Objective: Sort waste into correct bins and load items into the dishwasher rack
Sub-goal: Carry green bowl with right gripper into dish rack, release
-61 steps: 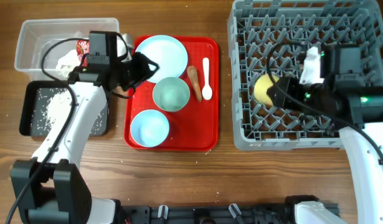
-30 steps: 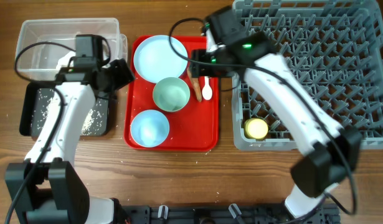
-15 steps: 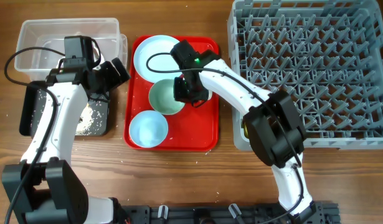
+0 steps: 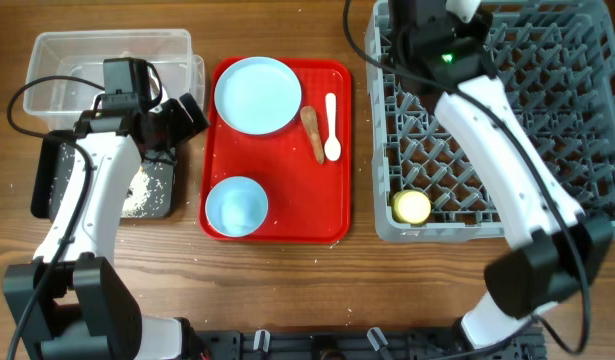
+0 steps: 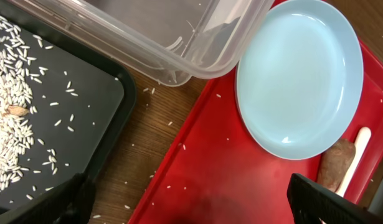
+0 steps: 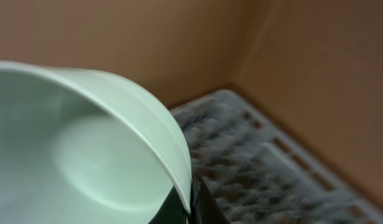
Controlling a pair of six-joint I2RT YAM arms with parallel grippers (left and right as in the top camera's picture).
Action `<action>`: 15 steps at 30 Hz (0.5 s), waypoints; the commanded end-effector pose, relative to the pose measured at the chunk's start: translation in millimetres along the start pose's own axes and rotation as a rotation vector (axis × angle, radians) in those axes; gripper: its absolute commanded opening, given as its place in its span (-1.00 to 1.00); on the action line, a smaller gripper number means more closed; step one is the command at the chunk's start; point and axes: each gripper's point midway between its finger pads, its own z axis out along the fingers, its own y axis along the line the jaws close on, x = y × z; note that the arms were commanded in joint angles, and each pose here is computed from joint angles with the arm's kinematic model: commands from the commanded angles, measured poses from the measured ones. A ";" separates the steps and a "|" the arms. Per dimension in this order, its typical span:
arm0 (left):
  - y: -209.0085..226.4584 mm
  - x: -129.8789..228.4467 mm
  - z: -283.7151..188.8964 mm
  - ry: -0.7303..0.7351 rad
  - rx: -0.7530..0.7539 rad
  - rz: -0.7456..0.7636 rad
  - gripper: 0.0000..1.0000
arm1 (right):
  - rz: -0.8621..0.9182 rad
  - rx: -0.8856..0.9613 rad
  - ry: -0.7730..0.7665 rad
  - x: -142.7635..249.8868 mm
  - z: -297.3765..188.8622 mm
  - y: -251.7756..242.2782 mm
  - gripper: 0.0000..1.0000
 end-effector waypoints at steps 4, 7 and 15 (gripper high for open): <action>2.3 -3.2 -3.1 -0.014 -0.003 0.000 1.00 | -0.352 0.155 -0.091 14.6 59.8 42.3 -0.91; 2.3 -3.2 -3.1 -0.014 -0.003 0.000 1.00 | -0.410 0.104 -0.097 29.9 72.0 66.4 -0.92; 2.3 -3.2 -3.1 -0.014 -0.003 0.000 1.00 | -0.517 0.063 -0.036 76.7 88.3 90.7 -0.91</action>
